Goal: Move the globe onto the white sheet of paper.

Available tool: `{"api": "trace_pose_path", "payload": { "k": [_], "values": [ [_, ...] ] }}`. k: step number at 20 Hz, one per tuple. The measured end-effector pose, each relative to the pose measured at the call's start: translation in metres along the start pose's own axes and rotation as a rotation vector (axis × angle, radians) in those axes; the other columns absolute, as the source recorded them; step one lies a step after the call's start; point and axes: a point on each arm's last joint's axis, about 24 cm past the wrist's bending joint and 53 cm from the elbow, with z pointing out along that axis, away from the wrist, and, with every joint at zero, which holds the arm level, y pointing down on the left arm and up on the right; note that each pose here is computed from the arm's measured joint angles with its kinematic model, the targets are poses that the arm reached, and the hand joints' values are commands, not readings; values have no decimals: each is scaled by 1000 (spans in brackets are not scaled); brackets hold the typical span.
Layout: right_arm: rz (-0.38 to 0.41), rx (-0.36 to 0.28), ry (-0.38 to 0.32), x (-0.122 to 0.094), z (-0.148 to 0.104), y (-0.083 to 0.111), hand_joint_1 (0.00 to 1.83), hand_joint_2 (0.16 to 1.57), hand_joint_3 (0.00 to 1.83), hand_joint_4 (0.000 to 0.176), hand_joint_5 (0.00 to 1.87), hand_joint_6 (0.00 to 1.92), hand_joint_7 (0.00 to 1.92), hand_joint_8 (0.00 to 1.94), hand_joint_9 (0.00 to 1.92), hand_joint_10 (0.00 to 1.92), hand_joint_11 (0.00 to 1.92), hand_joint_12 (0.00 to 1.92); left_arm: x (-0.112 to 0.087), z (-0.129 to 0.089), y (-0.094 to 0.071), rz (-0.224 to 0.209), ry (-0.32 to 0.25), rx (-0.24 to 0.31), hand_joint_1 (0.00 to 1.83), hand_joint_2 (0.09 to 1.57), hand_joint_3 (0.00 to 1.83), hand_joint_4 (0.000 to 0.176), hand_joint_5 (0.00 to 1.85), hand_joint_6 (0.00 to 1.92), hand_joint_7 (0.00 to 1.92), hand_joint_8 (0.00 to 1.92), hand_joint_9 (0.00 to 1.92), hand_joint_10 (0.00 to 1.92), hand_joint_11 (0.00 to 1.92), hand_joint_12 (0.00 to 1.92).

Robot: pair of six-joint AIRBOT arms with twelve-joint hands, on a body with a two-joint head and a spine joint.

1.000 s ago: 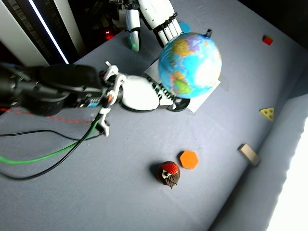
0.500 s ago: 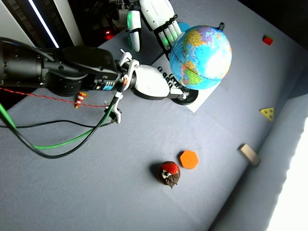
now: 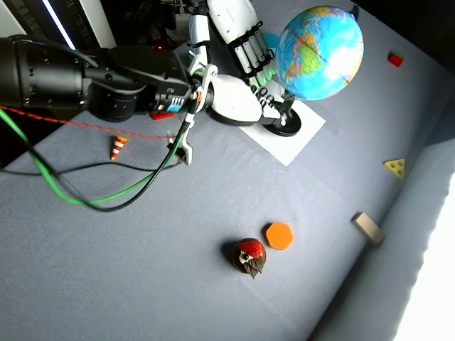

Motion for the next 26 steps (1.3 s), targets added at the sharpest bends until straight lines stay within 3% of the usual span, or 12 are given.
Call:
{"api": "trace_pose_path", "payload": {
  "k": [12,22,25,26],
  "values": [
    [33,34,16,11,-14,-16,0,1189,0,0,182,9,200,7,200,8,0,372,-1,-1,-4,-14,2,14,0,1167,0,0,16,1,0,0,0,0,0,0],
    [29,27,4,3,-12,-12,0,1189,0,0,172,3,191,1,200,6,0,379,-4,-5,-8,-28,1,14,0,1167,0,0,32,7,15,5,0,0,0,0],
    [27,17,-5,-2,-5,-6,0,1189,0,0,173,3,190,0,200,6,0,380,1,-11,-5,-49,15,-16,0,1167,0,0,32,6,15,4,0,0,0,0],
    [27,6,-8,-4,0,-1,0,1189,0,0,173,3,190,0,200,6,0,379,7,-16,-3,-78,42,-57,0,1167,0,0,32,6,15,4,0,0,0,0]
  ]
}}
